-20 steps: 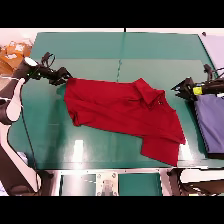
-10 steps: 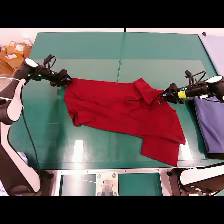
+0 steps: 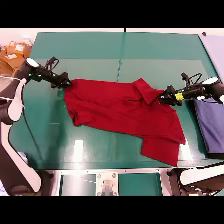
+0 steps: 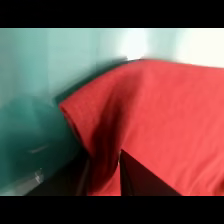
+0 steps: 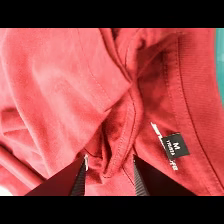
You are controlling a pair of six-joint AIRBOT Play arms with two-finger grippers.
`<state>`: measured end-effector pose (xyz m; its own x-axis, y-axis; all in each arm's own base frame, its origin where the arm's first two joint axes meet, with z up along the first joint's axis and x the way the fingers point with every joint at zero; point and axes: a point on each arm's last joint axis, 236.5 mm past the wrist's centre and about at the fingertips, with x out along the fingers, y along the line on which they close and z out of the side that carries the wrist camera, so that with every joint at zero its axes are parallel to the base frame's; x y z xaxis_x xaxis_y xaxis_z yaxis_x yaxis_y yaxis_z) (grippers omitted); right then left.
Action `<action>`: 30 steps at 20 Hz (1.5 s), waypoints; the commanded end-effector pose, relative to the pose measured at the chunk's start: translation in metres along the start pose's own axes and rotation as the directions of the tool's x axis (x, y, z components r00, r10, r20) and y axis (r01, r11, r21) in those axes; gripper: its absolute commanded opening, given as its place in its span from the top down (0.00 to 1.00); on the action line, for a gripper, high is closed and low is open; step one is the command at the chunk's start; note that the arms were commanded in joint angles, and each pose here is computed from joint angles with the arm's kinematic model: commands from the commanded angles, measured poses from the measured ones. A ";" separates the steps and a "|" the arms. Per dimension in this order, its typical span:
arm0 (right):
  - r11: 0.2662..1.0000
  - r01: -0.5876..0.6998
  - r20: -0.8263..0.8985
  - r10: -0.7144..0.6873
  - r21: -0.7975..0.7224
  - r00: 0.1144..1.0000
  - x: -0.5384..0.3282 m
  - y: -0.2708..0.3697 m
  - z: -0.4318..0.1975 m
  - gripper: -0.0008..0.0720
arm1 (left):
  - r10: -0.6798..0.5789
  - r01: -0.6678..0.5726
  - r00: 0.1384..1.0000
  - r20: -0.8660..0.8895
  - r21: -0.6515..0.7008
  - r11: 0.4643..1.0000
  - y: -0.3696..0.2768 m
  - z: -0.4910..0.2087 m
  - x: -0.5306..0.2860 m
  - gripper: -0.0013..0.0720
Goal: Fold the shirts.
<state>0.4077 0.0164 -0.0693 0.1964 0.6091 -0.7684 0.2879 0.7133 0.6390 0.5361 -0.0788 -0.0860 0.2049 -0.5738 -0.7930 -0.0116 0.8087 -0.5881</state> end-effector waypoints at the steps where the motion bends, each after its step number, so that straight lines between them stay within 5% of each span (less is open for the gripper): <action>1: 1.000 -0.002 -0.002 0.002 0.000 1.000 0.000 0.001 0.000 0.53 | 0.018 -0.018 1.000 -0.007 0.062 0.998 -0.014 -0.003 0.014 0.66; 3: 1.000 -0.004 -0.010 0.004 0.000 1.000 0.000 0.001 -0.002 0.53 | 0.110 -0.109 0.994 -0.002 0.146 0.983 -0.012 -0.004 0.031 0.73; 4: 1.000 -0.006 -0.017 0.006 -0.001 1.000 0.000 0.001 -0.004 0.53 | 0.152 -0.149 0.988 -0.004 0.167 0.975 -0.008 -0.005 0.033 0.96; 8: 1.000 -0.010 -0.043 0.010 -0.005 0.999 0.000 0.002 -0.010 0.53 | 0.167 -0.165 0.986 -0.004 0.153 0.974 -0.013 -0.001 0.013 0.96; 10: 1.000 -0.001 -0.044 0.000 -0.007 0.999 0.000 0.000 -0.010 0.35 | 0.163 -0.161 0.987 0.004 0.168 0.972 -0.019 0.004 -0.001 0.96; 13: 1.000 0.014 -0.042 -0.014 -0.002 0.999 0.006 -0.004 -0.012 0.35 | 0.155 -0.147 0.987 -0.030 0.174 0.974 -0.024 -0.004 -0.001 0.96; 15: 1.000 0.020 -0.053 -0.019 0.007 0.998 0.012 -0.008 -0.017 0.53 | 0.133 -0.126 0.991 -0.029 0.167 0.978 -0.029 -0.003 0.000 0.96; 24: 1.000 -0.002 -0.085 0.000 -0.019 0.996 0.052 0.018 -0.035 0.54 | 0.100 -0.096 0.995 -0.018 0.156 0.983 -0.037 -0.001 0.001 0.96; 25: 1.000 -0.024 -0.076 0.023 -0.019 0.997 0.055 0.027 -0.034 0.58 | 0.094 -0.090 0.995 -0.020 0.155 0.984 -0.038 -0.001 0.001 0.96; 27: 0.999 -0.031 -0.066 0.028 -0.043 0.997 0.052 0.033 -0.028 0.82 | 0.095 -0.090 0.995 -0.022 0.157 0.984 -0.038 -0.002 -0.001 0.96; 30: 0.996 -0.060 -0.083 0.054 -0.064 0.995 0.031 0.040 -0.022 0.89 | 0.110 -0.103 0.993 -0.032 0.180 0.978 -0.039 -0.003 -0.008 0.96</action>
<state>0.4008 0.0725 -0.0815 0.1359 0.6506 -0.7471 0.2394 0.7102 0.6620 0.5352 -0.1088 -0.0606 0.1844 -0.4907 -0.8516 0.1296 0.8710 -0.4738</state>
